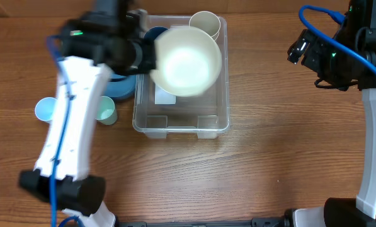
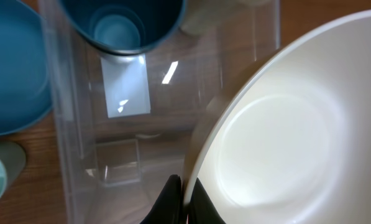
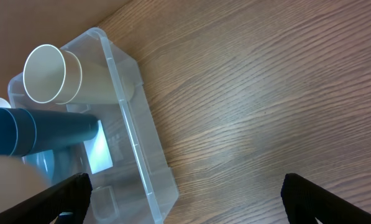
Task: Pack container
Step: 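Lower the cream bowl into the container's front-right area with the left gripper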
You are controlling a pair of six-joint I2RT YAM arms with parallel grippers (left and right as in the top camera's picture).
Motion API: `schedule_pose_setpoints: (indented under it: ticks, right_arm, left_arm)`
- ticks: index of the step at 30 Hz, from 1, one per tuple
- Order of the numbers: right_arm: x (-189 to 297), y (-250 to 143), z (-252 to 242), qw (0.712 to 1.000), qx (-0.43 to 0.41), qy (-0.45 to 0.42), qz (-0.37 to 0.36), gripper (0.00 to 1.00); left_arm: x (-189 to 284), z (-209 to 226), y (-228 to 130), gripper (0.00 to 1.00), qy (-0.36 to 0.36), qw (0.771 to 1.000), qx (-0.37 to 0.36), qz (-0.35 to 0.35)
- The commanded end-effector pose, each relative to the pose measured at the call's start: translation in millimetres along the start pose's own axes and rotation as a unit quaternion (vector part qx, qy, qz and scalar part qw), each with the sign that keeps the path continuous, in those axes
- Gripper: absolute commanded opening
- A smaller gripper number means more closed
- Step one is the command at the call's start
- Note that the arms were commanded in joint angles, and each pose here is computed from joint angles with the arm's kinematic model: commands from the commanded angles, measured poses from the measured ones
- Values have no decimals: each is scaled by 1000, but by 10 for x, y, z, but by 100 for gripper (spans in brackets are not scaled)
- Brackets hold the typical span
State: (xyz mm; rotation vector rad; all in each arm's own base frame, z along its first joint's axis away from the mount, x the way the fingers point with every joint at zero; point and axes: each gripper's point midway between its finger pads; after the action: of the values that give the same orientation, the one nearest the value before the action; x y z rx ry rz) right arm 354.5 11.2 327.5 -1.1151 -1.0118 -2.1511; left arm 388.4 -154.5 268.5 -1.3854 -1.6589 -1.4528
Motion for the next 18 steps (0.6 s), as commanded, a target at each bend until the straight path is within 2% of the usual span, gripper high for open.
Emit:
schedule_pose_setpoints:
  ticks: [1,8,18]
  right_arm:
    - [39,20,6,1000,-2,3,-7,100]
    - [40,52,28,1000,-2,8,-14,100]
    - [40,59,34,1000,-1,9,-15,100]
  left_arm:
    - [-414,13,-61,4,63,997,1,39]
    - [-935,23,-235,4,81,991,12,107]
    - [-973,192,-237,4,128,986,7,108]
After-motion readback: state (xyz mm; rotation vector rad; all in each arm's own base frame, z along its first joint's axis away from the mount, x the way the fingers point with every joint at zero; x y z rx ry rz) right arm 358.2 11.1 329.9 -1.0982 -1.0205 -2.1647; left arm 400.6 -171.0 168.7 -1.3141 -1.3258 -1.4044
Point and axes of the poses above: each gripper's point midway between its finger pads, its own x axis back along the fingers, its own z axis along the line the jaws close on, y = z × x, and after that the axes turned 9 degrees about -x, right-handed
